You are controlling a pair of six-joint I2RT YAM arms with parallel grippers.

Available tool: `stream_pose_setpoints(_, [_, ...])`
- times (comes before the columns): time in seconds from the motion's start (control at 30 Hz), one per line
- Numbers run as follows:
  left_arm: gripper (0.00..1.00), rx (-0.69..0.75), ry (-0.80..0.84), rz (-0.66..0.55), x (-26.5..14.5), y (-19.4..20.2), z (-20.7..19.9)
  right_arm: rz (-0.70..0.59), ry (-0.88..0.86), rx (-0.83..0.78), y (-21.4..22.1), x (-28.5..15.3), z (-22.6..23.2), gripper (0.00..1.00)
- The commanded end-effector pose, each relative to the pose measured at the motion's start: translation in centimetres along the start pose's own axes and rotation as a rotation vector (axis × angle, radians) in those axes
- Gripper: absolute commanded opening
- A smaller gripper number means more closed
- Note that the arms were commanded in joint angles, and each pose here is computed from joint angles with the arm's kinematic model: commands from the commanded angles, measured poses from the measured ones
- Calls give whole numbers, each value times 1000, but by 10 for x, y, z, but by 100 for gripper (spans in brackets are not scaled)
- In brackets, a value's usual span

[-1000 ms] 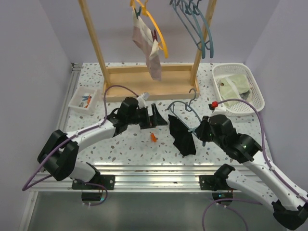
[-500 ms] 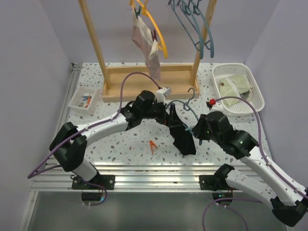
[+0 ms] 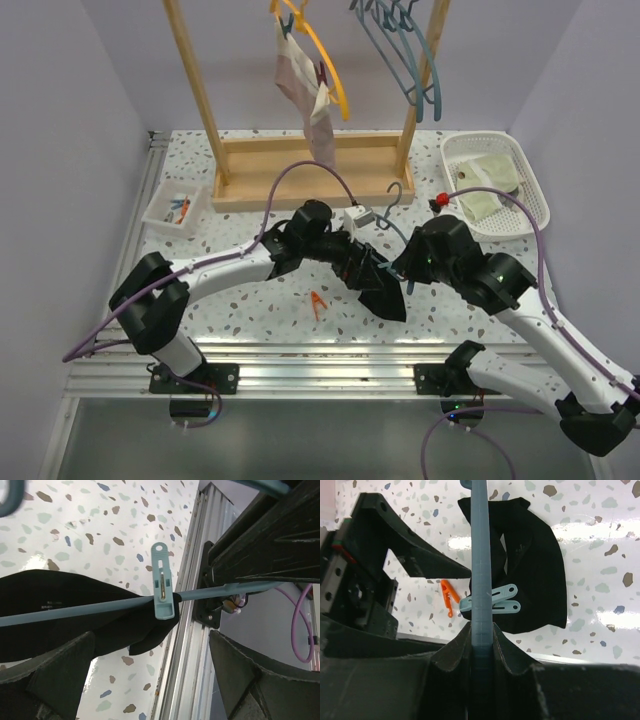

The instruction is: Remove the underwear clipped to the hanger

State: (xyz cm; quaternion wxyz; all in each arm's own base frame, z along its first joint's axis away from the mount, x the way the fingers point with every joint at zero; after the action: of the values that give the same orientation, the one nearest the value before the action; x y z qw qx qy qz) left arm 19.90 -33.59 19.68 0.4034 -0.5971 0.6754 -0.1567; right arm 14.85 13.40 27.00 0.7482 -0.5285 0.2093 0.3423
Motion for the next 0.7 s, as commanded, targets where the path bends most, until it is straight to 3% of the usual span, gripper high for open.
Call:
stream_pose_setpoints(0.0, [98,105,60,-11,16,-8,-13,-22,-27,62,-9,-8,8,0])
stream_pose_setpoints(0.07, [97,98,35,-4,27,-9,-13,-22,-33,69,-9,-8,9,0])
stream_pose_setpoints(0.17, [76,75,1,5,33,-7,-6,-25,-18,67,-9,-9,6,0])
stream_pose_setpoints(0.2, [52,74,-12,8,34,-7,-5,-24,-16,64,-8,-9,6,0])
stream_pose_setpoints(0.27, [23,69,-74,11,32,-7,1,-25,-7,61,-7,-11,3,0])
stream_pose_setpoints(0.3, [0,75,-106,5,30,-7,4,-21,-3,58,-5,-11,2,0])
stream_pose_setpoints(0.53, [0,17,-290,-70,-4,-11,43,-24,51,44,2,-15,-12,0])
stream_pose_setpoints(0.67, [0,-34,-324,-51,-16,-5,68,-31,86,28,4,-16,-19,0])
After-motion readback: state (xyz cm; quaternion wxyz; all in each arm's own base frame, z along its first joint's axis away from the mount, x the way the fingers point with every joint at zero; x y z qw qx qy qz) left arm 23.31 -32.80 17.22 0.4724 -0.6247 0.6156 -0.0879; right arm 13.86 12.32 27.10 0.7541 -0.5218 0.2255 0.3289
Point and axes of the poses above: each gripper's point midway between its finger pads, its own x axis out along the fingers, its own z axis along the line the jaws close on, y = z × x, the point moved 7 cm from there along -x, back along the fingers, and after that the axes turned 6 degrees about -x, right-handed, at the moved point
